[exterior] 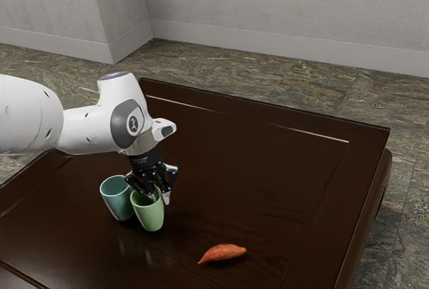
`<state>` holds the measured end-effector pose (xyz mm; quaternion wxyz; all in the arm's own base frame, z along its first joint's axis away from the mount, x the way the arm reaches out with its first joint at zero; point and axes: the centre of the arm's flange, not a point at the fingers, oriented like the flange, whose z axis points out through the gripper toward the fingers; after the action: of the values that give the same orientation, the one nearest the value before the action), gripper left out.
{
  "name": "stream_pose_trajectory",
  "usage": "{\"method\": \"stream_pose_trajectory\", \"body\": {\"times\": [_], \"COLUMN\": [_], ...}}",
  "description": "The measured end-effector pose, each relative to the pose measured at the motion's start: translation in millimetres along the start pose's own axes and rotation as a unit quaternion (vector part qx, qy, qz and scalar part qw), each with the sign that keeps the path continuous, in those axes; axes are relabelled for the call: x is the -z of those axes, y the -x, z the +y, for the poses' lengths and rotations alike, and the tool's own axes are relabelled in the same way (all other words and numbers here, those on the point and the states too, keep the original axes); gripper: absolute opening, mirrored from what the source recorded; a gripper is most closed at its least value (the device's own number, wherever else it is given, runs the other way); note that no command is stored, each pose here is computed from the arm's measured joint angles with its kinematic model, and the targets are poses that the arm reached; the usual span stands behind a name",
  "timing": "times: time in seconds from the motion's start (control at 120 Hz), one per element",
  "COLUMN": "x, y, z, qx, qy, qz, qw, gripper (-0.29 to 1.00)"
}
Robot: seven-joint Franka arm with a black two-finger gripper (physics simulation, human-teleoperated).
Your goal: Place the right cup onto the left cup
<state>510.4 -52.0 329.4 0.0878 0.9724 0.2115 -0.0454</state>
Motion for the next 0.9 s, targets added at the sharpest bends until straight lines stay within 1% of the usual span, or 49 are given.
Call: {"method": "stream_pose_trajectory", "body": {"times": [0.125,0.283,0.567,0.742,0.9], "x": [0,0,12,38,78], "y": [0,0,-1,-4,-7], "z": [0,0,-3,10,15], "qx": [0.000,-0.001,-0.003,-0.028,-0.058], "qy": [0.001,-0.001,0.001,-0.003,-0.012], "qz": [0.000,0.000,0.001,0.014,0.030], "qw": [1.000,1.000,1.000,0.999,0.998], "gripper": [-0.02,-0.06,-0.08,-0.08,-0.08]}}
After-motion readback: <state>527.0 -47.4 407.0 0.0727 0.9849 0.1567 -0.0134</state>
